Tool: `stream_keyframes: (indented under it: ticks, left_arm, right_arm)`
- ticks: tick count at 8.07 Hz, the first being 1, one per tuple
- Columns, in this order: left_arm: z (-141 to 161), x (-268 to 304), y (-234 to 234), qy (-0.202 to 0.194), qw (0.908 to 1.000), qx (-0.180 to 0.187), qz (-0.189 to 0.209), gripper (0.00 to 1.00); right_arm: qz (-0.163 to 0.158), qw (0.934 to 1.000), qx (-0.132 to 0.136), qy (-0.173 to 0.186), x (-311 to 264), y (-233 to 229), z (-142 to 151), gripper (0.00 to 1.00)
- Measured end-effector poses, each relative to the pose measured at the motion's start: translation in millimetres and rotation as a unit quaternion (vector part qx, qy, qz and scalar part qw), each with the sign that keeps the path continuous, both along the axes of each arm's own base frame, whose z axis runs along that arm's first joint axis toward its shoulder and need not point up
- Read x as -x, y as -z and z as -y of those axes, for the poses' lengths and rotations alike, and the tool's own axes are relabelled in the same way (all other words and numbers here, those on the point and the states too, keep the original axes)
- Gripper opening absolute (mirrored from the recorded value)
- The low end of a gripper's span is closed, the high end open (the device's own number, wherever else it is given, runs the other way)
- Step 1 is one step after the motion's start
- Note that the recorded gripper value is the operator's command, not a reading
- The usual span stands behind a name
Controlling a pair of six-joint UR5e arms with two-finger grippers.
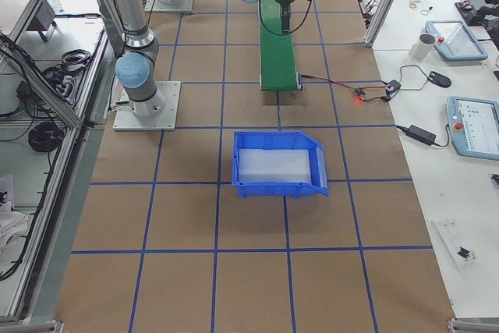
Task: Move capacitor from left to right
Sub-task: 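Lower the left gripper over the black capacitor and close on it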
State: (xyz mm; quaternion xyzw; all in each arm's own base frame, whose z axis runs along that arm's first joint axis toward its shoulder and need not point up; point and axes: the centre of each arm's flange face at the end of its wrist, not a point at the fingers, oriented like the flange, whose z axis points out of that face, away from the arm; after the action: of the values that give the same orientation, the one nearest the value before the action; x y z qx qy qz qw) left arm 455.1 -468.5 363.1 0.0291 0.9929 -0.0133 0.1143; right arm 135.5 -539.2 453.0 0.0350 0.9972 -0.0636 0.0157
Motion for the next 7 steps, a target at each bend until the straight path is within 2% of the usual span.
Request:
stream_keyframes:
  ticks: [4,7]
  left_arm:
    - [-5,-49,66,0.005,1.0,0.0,0.006,1.0]
    - [-6,-69,105,-0.007,0.9991,0.038,-0.016,1.0]
  right_arm:
    - [-0.016,0.9998,0.008,0.001,3,-12,-4,1.0]
    - [-0.019,0.9998,0.011,0.001,3,-15,-5,1.0]
